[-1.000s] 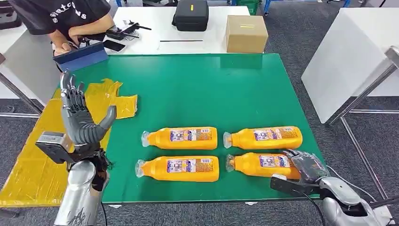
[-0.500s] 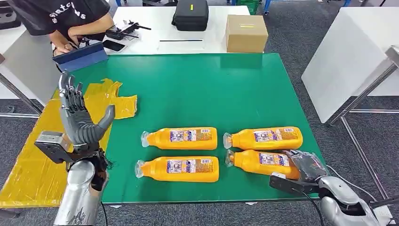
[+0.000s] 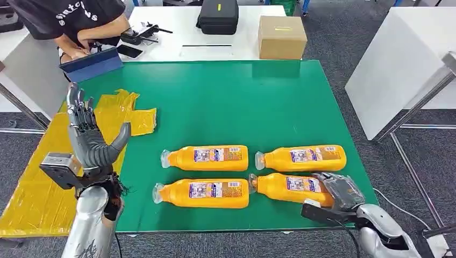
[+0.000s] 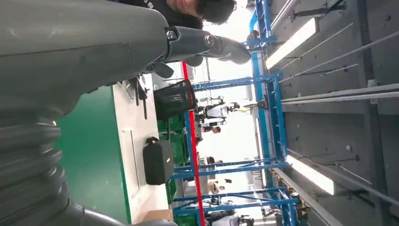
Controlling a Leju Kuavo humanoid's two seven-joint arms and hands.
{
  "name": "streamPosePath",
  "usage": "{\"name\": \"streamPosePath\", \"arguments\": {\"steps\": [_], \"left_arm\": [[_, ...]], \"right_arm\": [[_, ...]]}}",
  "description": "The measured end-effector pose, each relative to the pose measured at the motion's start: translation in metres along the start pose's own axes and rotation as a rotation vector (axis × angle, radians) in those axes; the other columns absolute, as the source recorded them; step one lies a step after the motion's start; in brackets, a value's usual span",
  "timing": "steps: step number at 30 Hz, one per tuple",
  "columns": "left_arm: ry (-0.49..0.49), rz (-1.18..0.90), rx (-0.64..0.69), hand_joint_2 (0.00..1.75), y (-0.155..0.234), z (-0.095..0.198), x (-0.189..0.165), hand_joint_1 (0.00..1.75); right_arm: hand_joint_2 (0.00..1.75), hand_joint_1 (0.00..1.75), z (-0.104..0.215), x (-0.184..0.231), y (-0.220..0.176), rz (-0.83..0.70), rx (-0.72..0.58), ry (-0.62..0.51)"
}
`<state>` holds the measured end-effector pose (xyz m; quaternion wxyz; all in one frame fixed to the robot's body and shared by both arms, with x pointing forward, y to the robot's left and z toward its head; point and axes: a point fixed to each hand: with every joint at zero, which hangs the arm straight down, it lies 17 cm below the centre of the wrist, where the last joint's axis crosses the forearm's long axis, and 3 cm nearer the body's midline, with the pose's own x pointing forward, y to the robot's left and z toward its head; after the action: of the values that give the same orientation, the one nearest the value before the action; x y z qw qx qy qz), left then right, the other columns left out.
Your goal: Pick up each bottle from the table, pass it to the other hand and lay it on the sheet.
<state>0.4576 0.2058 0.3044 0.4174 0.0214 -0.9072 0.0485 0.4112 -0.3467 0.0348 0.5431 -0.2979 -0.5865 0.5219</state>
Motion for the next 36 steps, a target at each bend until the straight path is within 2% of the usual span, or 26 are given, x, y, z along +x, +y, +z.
{"name": "streamPosePath", "arguments": {"steps": [7, 14, 20, 27, 30, 36], "left_arm": [[0.003, -0.002, -0.004, 1.75, -0.002, -0.001, 0.000, 0.00], [0.002, 0.003, -0.005, 1.75, -0.003, -0.002, 0.001, 0.00], [0.002, 0.007, -0.003, 1.75, -0.005, -0.002, 0.001, 0.00], [0.002, 0.011, -0.003, 1.75, -0.006, -0.002, 0.002, 0.00], [0.002, 0.010, -0.003, 1.75, -0.007, -0.002, 0.002, 0.00], [0.004, 0.003, -0.008, 1.75, -0.011, -0.001, 0.001, 0.00]], "right_arm": [[1.75, 1.75, -0.006, 0.028, -0.017, -0.120, -0.096, -0.054], [1.75, 1.75, -0.006, 0.036, -0.032, -0.184, -0.166, -0.055], [1.75, 1.73, -0.005, 0.048, -0.062, -0.334, -0.292, -0.100], [1.75, 1.75, -0.004, 0.048, -0.069, -0.370, -0.330, -0.096], [1.75, 1.73, -0.001, 0.052, -0.085, -0.501, -0.414, -0.132], [1.75, 1.75, -0.002, 0.045, -0.109, -0.651, -0.579, -0.094]]}}
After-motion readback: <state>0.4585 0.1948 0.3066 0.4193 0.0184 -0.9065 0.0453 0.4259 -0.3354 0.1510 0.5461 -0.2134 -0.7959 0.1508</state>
